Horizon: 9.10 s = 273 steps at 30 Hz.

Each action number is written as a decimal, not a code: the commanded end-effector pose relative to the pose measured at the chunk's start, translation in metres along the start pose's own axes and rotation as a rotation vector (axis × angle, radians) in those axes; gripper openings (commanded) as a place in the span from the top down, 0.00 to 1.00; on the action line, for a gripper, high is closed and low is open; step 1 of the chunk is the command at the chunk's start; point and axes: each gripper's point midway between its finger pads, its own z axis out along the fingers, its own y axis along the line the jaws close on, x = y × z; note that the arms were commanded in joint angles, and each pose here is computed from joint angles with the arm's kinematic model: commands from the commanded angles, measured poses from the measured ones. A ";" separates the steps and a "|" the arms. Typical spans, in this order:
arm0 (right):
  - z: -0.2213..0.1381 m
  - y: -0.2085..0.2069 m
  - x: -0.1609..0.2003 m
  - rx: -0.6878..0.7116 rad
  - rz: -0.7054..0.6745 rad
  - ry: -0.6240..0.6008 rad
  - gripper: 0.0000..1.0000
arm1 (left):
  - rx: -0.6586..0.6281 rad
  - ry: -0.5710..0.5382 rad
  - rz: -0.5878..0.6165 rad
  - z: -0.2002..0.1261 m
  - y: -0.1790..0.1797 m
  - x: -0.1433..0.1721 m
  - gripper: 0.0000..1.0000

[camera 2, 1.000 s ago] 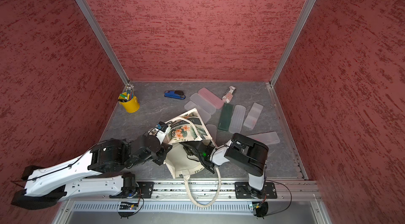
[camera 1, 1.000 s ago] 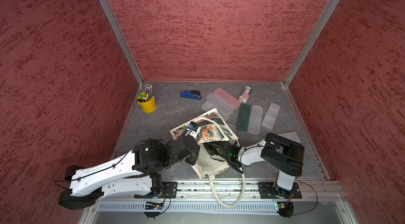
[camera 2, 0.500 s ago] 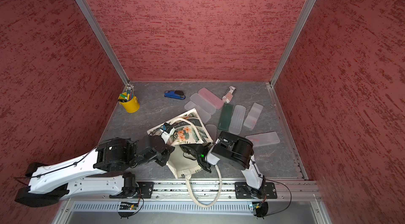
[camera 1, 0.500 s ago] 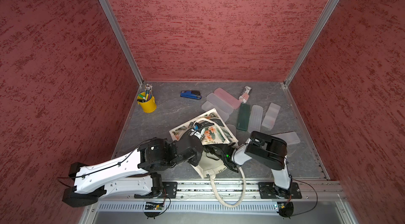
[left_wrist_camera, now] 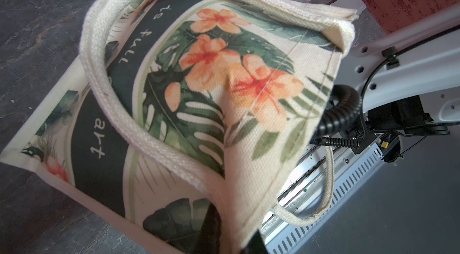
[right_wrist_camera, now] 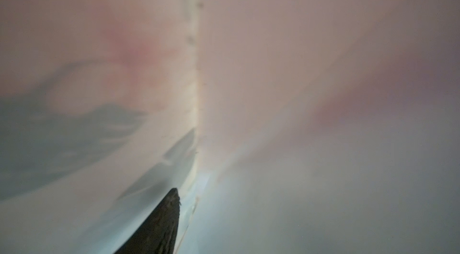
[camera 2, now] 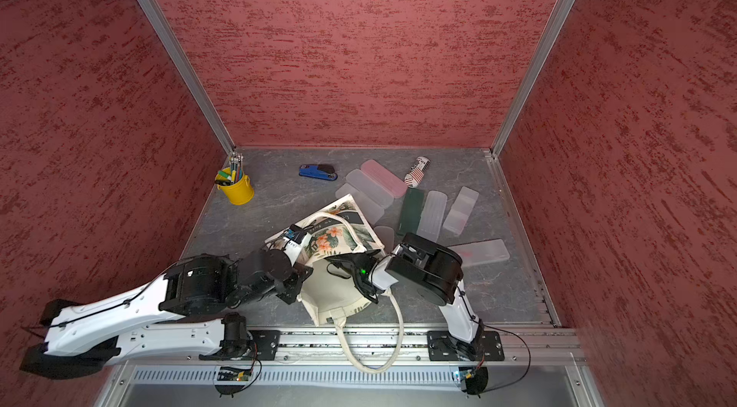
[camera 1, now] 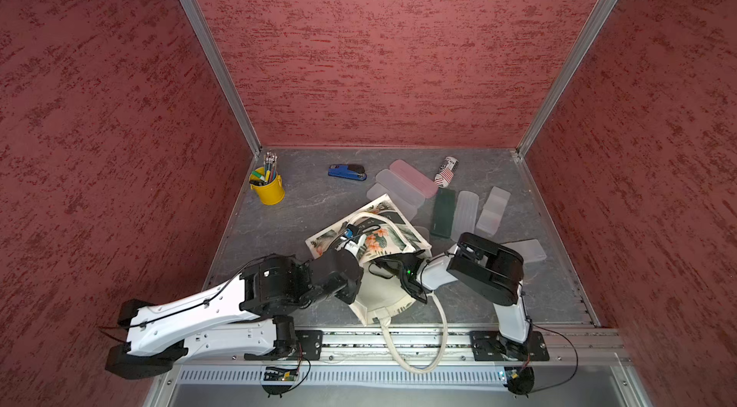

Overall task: Take out the pencil case from the canvas bag
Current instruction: Pick up the pencil case from the canvas bag, then place the pencil case at the center of the board, then place the canvas bag at the center of the board.

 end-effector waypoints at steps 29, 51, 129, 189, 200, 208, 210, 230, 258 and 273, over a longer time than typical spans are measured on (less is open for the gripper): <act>-0.015 -0.002 0.020 -0.002 -0.026 0.158 0.76 | -0.009 -0.170 -0.125 -0.022 0.025 -0.013 1.00; -0.085 0.099 0.046 -0.065 -0.529 0.332 0.80 | -0.193 -0.409 -0.230 -0.062 0.068 -0.064 1.00; -0.276 -0.101 -0.060 0.474 -0.232 0.232 0.81 | -0.198 -0.529 -0.483 -0.084 0.123 -0.045 1.00; -0.205 0.025 -0.001 0.193 -0.557 0.260 0.14 | -0.178 -0.570 -0.528 -0.090 0.113 -0.077 1.00; -0.197 0.073 0.001 0.008 -0.556 0.220 0.27 | -0.162 -0.591 -0.545 -0.099 0.113 -0.078 1.00; -0.170 0.033 0.020 0.130 -0.536 0.329 0.43 | -0.154 -0.597 -0.547 -0.099 0.113 -0.079 1.00; -0.166 0.030 0.018 0.141 -0.541 0.319 0.45 | -0.151 -0.599 -0.547 -0.100 0.112 -0.079 1.00; -0.090 0.224 -0.024 -0.140 -0.761 0.160 1.00 | -0.384 -0.641 -0.507 -0.112 0.142 -0.116 1.00; -0.013 0.181 -0.054 -0.074 -0.306 0.314 1.00 | -0.209 -0.374 -0.855 -0.026 0.283 -0.143 1.00; 0.003 0.156 -0.083 0.014 -0.150 0.253 1.00 | -0.256 -0.355 -0.846 -0.017 0.312 -0.142 0.52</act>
